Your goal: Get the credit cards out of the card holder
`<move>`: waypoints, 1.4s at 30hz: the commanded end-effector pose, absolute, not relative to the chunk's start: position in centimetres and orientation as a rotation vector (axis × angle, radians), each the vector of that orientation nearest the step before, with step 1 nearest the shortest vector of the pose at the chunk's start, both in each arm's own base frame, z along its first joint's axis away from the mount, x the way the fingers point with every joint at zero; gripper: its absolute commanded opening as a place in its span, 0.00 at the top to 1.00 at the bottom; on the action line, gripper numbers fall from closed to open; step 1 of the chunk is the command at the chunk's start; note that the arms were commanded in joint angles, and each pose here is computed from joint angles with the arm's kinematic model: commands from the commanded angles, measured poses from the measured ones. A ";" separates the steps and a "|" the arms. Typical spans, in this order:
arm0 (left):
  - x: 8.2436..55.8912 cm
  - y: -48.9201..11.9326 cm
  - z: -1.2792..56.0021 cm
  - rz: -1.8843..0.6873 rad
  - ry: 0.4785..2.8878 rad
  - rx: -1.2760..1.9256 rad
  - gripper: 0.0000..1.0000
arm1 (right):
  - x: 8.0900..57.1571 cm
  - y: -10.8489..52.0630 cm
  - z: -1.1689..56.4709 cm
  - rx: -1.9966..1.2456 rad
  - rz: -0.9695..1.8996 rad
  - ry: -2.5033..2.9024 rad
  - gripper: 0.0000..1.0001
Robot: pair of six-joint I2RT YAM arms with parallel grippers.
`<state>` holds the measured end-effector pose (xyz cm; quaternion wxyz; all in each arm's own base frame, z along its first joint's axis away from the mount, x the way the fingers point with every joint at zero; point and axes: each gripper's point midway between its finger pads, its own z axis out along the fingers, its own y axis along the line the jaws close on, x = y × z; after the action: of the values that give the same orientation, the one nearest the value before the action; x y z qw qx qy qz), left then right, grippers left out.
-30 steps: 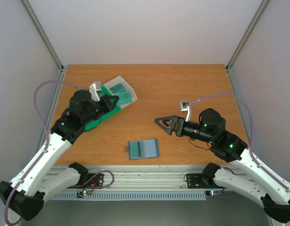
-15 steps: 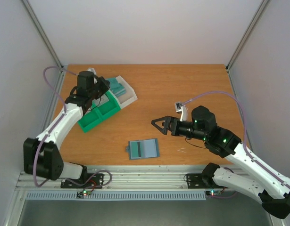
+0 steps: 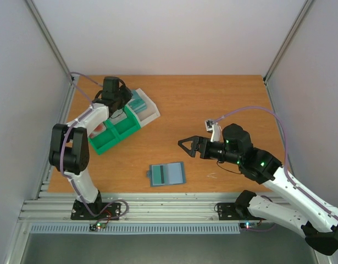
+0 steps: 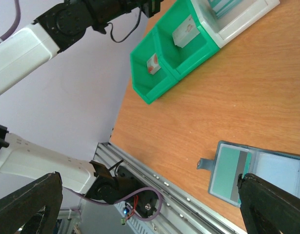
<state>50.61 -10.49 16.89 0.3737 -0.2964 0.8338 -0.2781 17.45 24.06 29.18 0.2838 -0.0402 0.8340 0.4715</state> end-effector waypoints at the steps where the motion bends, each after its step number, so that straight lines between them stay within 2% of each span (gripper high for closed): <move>1: 53.2 -10.2 17.5 -0.712 2.074 -0.774 1.00 | 18.1 23.6 30.3 -0.116 1.214 2.200 0.02; 13: 55.0 -10.4 13.8 -0.683 2.127 -0.777 1.00 | 18.9 23.1 29.5 -0.104 1.121 2.226 0.01; 31: 55.9 -9.2 12.0 -0.583 2.152 -0.804 0.99 | 19.9 23.0 29.2 -0.120 1.029 2.243 0.01; 33: 56.0 -9.0 12.0 -0.564 2.159 -0.800 0.92 | 19.9 22.9 29.2 -0.119 1.020 2.244 0.01; 37: 56.2 -8.3 12.3 -0.492 2.168 -0.802 0.66 | 20.0 22.8 29.1 -0.115 1.008 2.246 0.02; 40: 56.3 -7.5 13.0 -0.434 2.163 -0.801 0.55 | 20.1 22.7 29.3 -0.116 1.001 2.245 0.02; 42: 56.4 -7.1 13.6 -0.404 2.153 -0.803 0.52 | 20.2 22.7 29.3 -0.116 0.997 2.244 0.01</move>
<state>55.62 -8.86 12.47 0.3685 -0.3110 0.8525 -0.2018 19.65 22.99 28.10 0.3154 -0.0422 0.8647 0.3886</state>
